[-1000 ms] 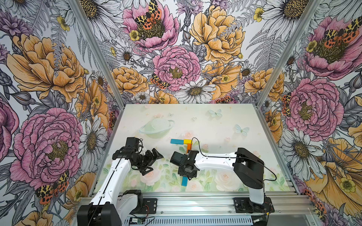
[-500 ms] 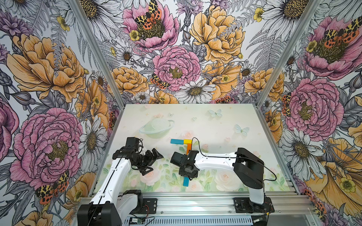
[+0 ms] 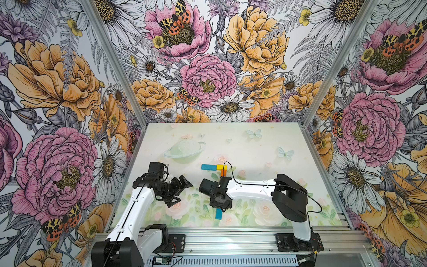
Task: Assemble the number 7 with building blocks
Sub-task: Assemble the building block at the center of the board, then reset both arms
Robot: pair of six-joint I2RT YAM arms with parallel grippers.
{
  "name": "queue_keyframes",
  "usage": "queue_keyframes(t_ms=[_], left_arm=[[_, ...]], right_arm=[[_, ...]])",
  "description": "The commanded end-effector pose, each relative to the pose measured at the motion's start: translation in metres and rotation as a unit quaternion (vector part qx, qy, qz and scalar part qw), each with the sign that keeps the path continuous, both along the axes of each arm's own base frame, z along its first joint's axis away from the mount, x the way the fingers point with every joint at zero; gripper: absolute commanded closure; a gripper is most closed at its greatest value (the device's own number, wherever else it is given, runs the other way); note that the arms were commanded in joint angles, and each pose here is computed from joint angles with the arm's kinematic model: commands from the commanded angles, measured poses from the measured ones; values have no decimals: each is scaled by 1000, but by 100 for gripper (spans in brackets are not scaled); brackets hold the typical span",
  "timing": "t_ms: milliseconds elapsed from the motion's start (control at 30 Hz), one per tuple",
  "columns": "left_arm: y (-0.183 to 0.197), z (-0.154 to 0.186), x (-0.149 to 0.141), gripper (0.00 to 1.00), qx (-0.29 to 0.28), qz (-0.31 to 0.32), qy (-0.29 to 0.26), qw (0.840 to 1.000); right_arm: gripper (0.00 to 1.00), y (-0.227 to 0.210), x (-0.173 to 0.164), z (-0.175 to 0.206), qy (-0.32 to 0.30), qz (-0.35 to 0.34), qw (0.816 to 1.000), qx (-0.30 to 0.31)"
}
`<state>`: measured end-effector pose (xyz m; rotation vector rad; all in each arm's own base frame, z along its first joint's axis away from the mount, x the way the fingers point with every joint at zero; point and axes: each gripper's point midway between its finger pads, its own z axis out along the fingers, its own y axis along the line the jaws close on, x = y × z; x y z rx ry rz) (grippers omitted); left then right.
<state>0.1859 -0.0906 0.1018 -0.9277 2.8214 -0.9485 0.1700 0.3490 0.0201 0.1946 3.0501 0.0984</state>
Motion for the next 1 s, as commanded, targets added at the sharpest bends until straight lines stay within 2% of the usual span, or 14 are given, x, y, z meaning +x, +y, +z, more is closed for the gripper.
queue_keyframes(t_ms=[0,200,367,500,633,667,767,867,967], left_arm=[[0,4,7,1,-8,-2,-16,1000],[1,3,7,1,-8,-2,-14,1000],[1,4,8,1,-7,-2,-16,1000],[2,2,7,1,-5,-1,-14,1000],[4,3,9,1,-1,-4,-21,1000],[5,5,10,1,2,-7,-25,1000],[7,8,15,1,13,-14,-39,999],[12,14,19,1,29,-15,-58,998],[17,21,28,1,47,-14,-77,996]], right_arm=[[72,2,1,-3,-4,7,1000,-8],[69,1,0,-6,0,2,1000,-10],[32,2,1,-5,-1,-4,1000,-7],[17,13,9,15,-19,3,1000,19],[7,40,31,76,-57,15,993,99],[3,46,41,103,-78,18,989,127],[1,44,72,183,-154,32,969,191],[1,7,98,232,-237,56,953,183],[1,-41,115,219,-245,76,956,141]])
